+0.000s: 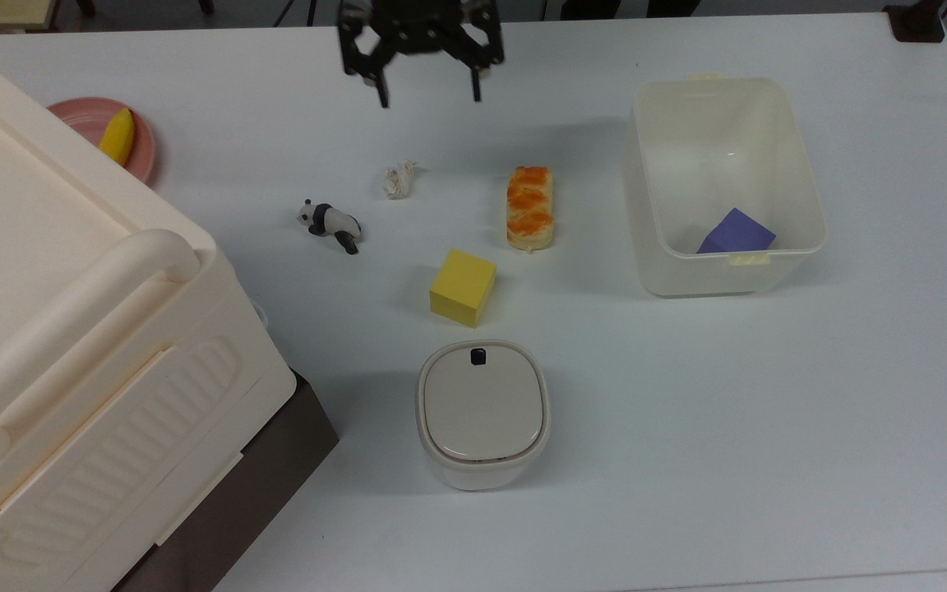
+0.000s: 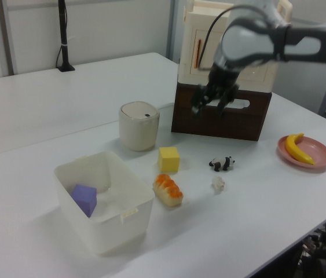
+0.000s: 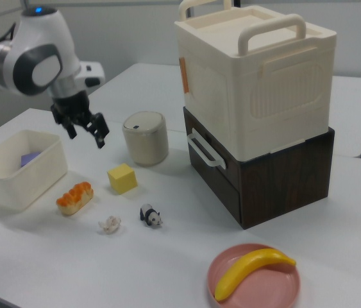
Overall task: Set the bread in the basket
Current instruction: 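Move the open gripper down over the orange-topped bread piece, then close the gripper on the orange-topped bread piece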
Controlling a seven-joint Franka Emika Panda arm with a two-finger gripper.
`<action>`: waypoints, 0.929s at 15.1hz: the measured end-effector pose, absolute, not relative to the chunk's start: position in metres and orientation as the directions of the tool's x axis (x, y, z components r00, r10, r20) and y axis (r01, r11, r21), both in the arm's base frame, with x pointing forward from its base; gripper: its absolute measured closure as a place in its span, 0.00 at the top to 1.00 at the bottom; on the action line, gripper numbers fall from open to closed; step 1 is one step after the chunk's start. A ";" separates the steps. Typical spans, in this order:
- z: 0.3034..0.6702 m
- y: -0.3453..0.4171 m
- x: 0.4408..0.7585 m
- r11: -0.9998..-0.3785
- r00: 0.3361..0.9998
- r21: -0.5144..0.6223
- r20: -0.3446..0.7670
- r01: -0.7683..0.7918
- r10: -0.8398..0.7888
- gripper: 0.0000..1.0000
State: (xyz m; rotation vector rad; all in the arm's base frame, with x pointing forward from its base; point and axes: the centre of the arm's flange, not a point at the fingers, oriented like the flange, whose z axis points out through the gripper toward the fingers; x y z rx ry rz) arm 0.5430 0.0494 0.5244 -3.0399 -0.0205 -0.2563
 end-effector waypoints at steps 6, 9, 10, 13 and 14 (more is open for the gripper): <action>0.459 0.108 0.532 -0.995 0.991 -0.098 0.133 0.014 0.001 1.00; 0.431 0.130 0.538 -0.994 0.994 -0.105 0.109 -0.003 -0.015 1.00; 0.424 0.132 0.539 -0.995 0.995 -0.104 0.100 -0.002 -0.012 1.00; 0.401 0.143 0.544 -0.995 0.996 -0.104 0.084 0.012 0.003 1.00; 0.393 0.147 0.545 -0.995 0.997 -0.103 0.074 0.018 0.010 1.00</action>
